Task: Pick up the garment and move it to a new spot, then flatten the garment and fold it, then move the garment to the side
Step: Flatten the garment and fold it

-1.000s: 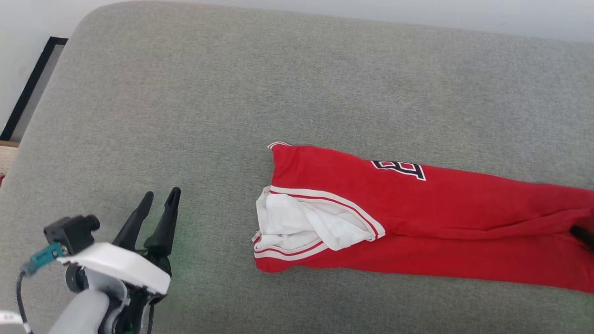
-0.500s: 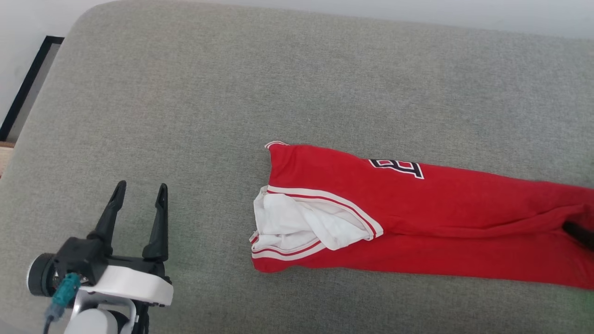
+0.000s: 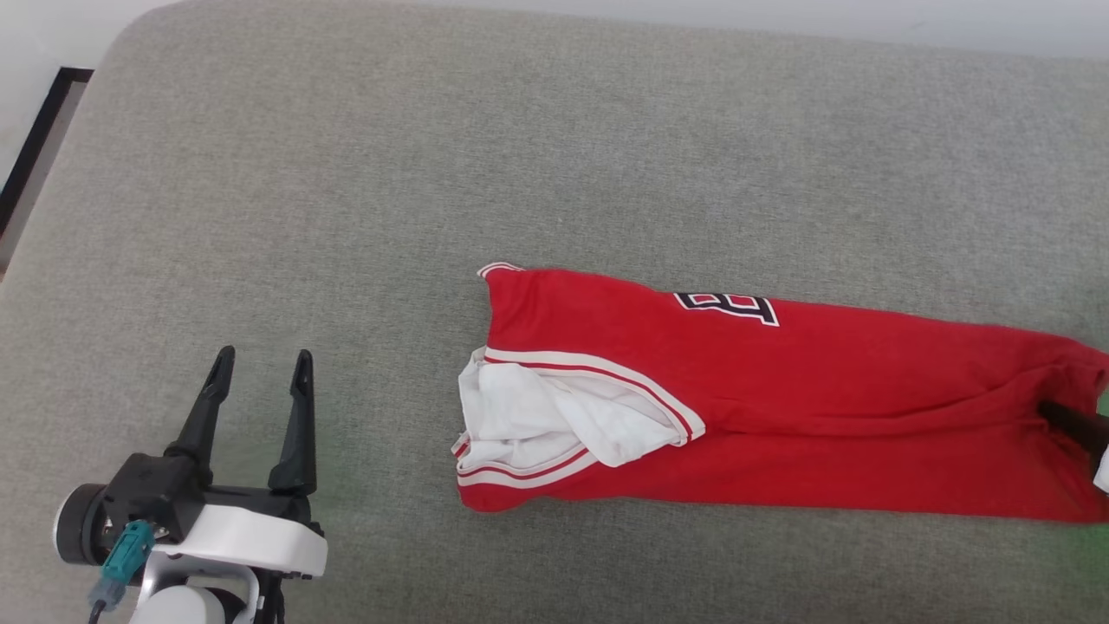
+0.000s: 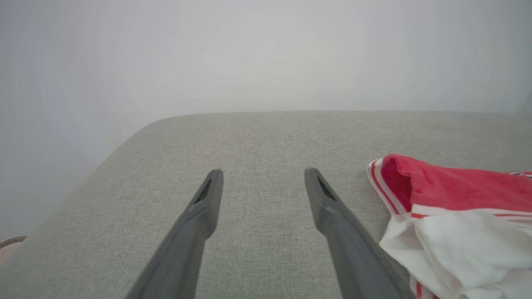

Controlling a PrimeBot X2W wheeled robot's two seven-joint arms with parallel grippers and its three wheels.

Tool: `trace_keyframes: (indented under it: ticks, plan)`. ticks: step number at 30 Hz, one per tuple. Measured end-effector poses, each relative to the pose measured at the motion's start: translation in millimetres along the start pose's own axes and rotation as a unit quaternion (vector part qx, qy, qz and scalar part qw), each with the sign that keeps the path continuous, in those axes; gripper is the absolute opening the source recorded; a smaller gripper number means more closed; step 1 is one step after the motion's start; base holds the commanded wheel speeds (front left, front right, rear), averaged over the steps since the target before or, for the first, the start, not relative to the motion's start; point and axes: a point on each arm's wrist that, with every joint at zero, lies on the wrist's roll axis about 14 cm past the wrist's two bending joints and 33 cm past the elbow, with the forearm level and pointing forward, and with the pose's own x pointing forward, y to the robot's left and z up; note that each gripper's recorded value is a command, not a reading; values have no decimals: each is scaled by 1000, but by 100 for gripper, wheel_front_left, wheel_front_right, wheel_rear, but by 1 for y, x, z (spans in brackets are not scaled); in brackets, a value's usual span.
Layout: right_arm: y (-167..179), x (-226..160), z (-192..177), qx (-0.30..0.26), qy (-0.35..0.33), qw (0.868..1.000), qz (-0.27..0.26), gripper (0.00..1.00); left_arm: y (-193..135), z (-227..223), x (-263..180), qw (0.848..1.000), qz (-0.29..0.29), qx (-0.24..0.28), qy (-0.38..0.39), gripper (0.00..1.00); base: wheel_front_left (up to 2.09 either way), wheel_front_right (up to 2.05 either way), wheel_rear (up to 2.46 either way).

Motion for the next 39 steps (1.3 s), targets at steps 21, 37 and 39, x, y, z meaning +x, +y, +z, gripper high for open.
trace_keyframes:
  ticks: [21, 37, 39]
  plan:
    - [-148, -100, 46, 89, -144, 969, -182, 0, -45, -3, 33, 996, -88, 2, -4, 100, 0, 0, 0]
    - [-118, -104, 48, 32, -135, 979, -150, 0, -48, -8, 36, 996, -93, 0, 4, 100, 0, 0, 0]
    - [-99, -98, 45, 10, -127, 984, -126, 0, -45, -6, 34, 996, -87, -2, 1, 100, 0, 0, 0]
